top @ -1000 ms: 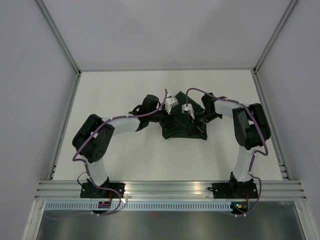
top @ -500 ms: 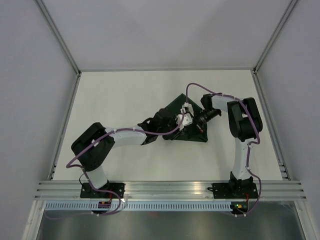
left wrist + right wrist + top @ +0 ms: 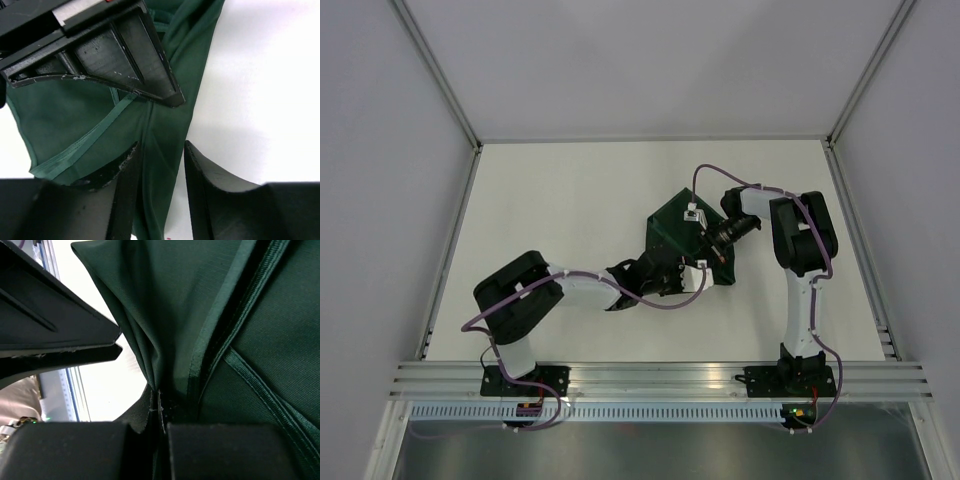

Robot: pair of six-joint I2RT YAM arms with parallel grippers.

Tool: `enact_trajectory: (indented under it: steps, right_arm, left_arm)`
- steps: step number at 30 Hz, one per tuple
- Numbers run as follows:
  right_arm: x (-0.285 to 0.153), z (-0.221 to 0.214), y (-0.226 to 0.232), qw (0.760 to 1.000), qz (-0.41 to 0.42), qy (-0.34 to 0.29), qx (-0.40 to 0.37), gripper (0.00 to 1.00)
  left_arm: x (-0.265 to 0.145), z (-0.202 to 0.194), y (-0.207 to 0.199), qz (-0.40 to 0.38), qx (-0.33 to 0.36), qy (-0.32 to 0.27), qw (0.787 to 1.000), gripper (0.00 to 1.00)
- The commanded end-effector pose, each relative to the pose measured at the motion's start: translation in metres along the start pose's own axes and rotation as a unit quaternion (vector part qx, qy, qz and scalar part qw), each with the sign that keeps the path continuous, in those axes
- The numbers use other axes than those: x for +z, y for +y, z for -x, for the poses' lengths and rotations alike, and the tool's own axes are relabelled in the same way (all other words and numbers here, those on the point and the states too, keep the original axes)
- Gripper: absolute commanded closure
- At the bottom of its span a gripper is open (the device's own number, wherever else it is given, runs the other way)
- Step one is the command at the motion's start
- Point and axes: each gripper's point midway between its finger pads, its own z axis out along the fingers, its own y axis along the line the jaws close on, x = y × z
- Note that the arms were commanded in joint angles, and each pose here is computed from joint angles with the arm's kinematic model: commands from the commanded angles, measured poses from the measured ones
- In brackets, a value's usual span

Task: Fold the napkin, place the utensils inside, and roll it up
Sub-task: Roll the napkin at the center of the board.

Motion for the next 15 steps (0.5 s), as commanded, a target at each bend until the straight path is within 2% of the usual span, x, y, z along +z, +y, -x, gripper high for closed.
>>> enact_trajectory:
  steps: [1, 15]
  right_arm:
    - [0.006, -0.027, -0.049, 0.996, -0.060, 0.064, -0.024, 1.00]
    - [0.003, -0.024, -0.051, 0.996, -0.057, 0.062, -0.010, 1.00]
  left_arm:
    - [0.004, 0.012, 0.010, 0.030, 0.072, -0.026, 0.997, 0.53]
    - [0.013, 0.010, -0.022, 0.000, 0.143, -0.034, 0.989, 0.51]
